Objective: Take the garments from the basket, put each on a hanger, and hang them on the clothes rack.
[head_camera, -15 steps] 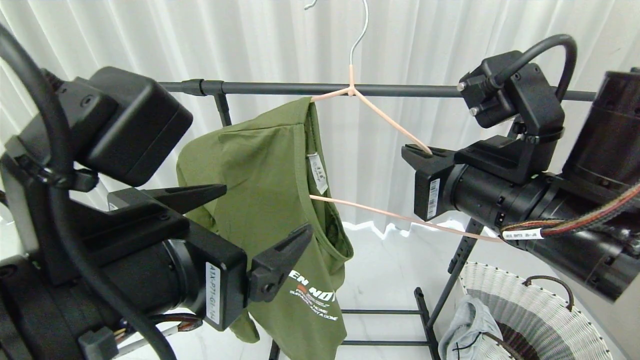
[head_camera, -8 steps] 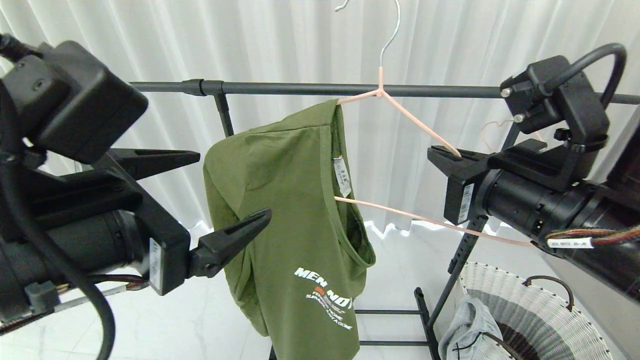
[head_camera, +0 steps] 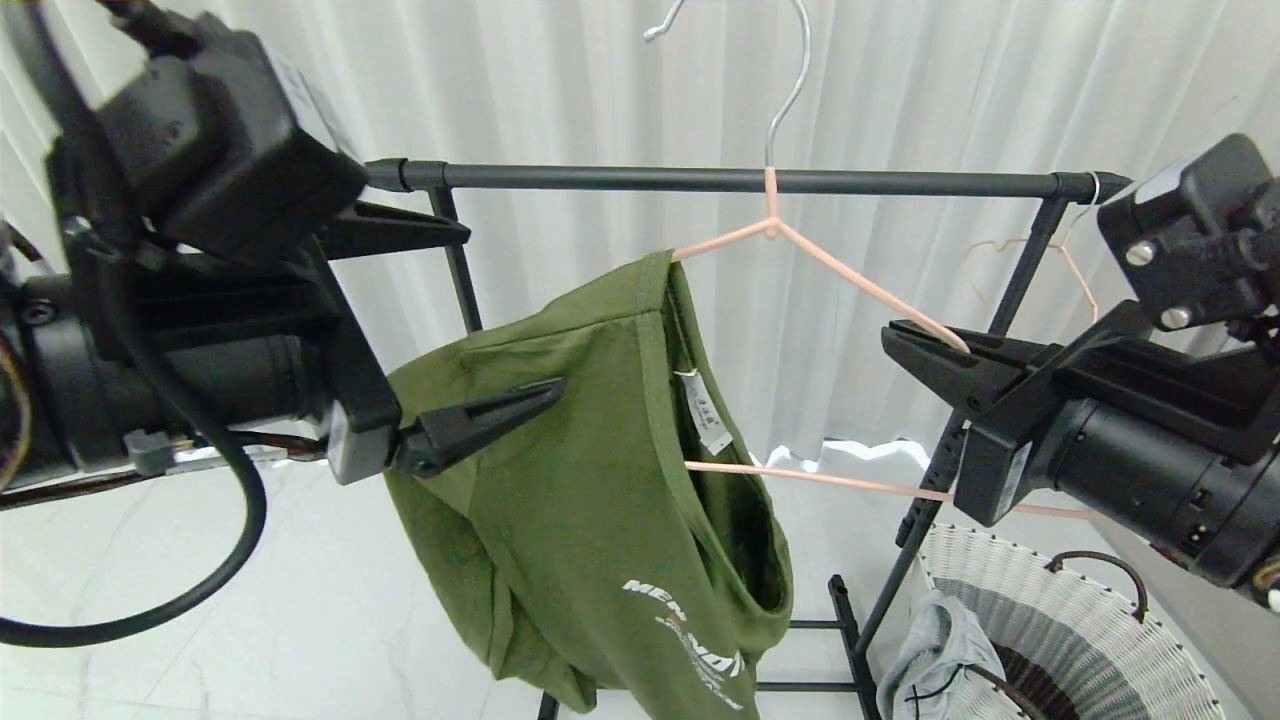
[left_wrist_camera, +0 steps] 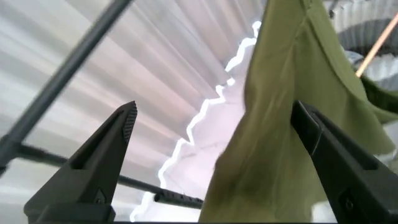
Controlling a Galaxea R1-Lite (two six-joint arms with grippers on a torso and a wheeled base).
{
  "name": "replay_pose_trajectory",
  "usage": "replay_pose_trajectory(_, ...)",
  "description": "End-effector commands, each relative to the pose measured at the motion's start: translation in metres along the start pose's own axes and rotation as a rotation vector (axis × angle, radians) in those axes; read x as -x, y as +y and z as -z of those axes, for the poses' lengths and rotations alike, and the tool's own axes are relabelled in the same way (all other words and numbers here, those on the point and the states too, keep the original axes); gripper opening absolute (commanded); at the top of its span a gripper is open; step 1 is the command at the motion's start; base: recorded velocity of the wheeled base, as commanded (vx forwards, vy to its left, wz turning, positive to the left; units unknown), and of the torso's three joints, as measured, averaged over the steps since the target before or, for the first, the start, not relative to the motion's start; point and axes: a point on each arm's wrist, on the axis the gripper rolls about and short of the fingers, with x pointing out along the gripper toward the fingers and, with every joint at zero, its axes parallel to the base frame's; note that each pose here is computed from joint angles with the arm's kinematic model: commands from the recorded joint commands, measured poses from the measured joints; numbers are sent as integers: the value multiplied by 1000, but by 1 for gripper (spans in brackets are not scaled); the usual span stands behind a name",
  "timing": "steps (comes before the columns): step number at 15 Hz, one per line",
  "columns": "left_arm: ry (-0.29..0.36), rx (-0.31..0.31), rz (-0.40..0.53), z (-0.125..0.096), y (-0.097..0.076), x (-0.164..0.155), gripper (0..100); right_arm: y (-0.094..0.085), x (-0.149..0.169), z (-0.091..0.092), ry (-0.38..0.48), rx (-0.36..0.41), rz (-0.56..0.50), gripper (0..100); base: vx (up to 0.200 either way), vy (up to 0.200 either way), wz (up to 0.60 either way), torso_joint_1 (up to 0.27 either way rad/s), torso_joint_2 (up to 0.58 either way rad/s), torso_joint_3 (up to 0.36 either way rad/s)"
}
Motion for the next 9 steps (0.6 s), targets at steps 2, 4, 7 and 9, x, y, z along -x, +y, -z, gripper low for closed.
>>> replay_pose_trajectory(2, 43, -2, 60, 8, -7, -25, 100, 4, 0, 1, 3, 16, -15, 0, 0, 0, 0, 0, 0, 0)
replay_pose_trajectory(4, 48, -3, 58, 9, -6, -26, 100, 7, 1, 0, 0, 21, -28, 0, 0, 0, 0, 0, 0, 0)
replay_pose_trajectory(7, 58, -4, 59, 11, -8, -26, 100, 12, 1, 0, -2, 26, -49, 0, 0, 0, 0, 0, 0, 0)
replay_pose_trajectory(9, 63, -3, 61, 12, -9, -26, 0, 15, 1, -2, -6, 26, -59, 0, 0, 0, 0, 0, 0, 0)
